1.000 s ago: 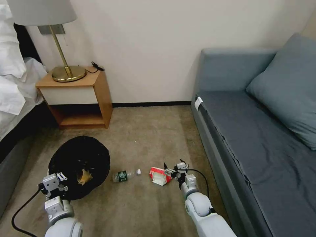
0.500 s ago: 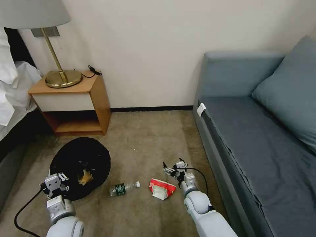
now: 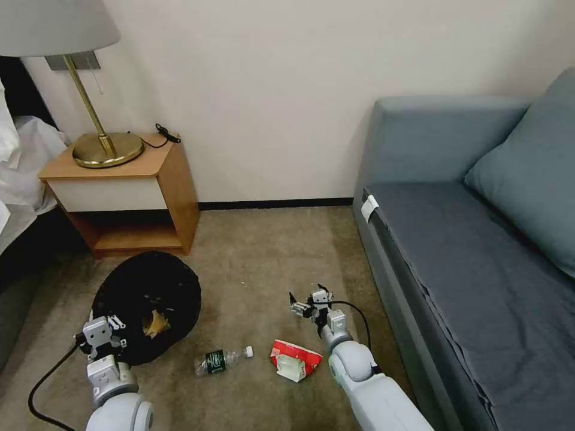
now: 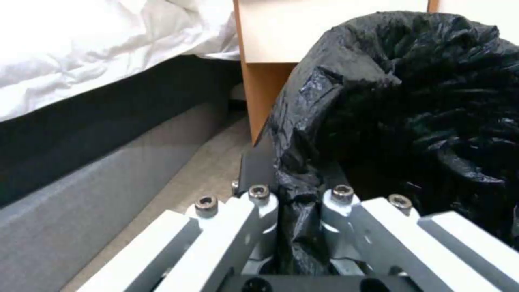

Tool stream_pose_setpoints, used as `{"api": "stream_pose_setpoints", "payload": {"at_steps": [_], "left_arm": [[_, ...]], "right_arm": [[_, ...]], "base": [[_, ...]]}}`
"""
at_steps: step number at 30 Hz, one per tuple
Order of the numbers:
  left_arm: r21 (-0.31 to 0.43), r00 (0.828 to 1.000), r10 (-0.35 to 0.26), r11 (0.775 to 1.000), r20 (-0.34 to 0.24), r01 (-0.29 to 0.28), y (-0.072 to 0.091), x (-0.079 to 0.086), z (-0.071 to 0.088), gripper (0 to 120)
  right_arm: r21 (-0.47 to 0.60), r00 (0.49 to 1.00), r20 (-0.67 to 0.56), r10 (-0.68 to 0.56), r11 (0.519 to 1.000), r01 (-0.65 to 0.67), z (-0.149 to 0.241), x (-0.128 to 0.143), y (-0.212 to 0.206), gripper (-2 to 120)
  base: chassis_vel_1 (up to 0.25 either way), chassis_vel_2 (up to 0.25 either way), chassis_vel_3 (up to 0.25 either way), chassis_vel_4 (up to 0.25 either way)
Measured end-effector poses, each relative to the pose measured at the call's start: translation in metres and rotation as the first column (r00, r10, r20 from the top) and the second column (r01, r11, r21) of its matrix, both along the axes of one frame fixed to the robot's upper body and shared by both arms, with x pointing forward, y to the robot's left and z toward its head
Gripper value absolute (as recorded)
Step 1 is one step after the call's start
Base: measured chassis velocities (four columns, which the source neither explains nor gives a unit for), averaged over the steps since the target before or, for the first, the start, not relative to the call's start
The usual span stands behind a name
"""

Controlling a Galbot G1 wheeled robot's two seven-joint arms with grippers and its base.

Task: Pick up the trash bin, then pick up the garbage on the floor and place it into the trash bin.

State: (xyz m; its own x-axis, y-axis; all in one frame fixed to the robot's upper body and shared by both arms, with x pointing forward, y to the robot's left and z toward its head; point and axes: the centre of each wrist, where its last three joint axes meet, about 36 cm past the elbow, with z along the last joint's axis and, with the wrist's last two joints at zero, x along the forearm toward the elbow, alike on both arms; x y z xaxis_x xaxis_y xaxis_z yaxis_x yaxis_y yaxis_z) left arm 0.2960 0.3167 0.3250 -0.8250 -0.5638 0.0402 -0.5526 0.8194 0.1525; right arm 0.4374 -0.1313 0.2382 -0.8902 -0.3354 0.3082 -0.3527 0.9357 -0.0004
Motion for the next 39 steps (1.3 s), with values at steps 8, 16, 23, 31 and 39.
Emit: {"api": "stream_pose_setpoints", "payload": {"at_steps": [8, 16, 23, 31, 39], "left_arm": [[0.007, 1.000, 0.025, 1.000, 0.001, -0.025, 0.008, -0.007, -0.001, 4], [0.002, 0.999, 0.051, 0.999, 0.006, -0.051, 0.010, -0.010, 0.000, 4], [0.004, 0.997, 0.079, 0.997, 0.010, -0.079, 0.013, -0.014, -0.005, 4], [0.058, 0.993, 0.110, 0.992, 0.036, -0.112, 0.023, -0.023, -0.008, 4], [0.080, 0.987, 0.151, 0.985, 0.051, -0.155, 0.032, -0.034, -0.001, 4]], "right_arm": [[0.068, 0.990, -0.044, 0.131, 0.989, -0.128, 0.012, 0.019, 0.010, 100], [0.109, 0.952, -0.055, 0.302, 0.949, -0.295, 0.026, 0.038, 0.027, 100], [0.133, 0.908, -0.070, 0.413, 0.906, -0.402, 0.038, 0.058, 0.042, 100], [0.131, 0.831, -0.084, 0.549, 0.833, -0.537, 0.045, 0.072, 0.073, 100], [0.023, 0.704, -0.118, 0.700, 0.711, -0.703, 0.024, 0.065, 0.107, 100]], "base": [[0.000, 0.000, 0.000, 0.000], [0.000, 0.000, 0.000, 0.000], [0.000, 0.000, 0.000, 0.000], [0.000, 0.000, 0.000, 0.000], [0.000, 0.000, 0.000, 0.000]]}}
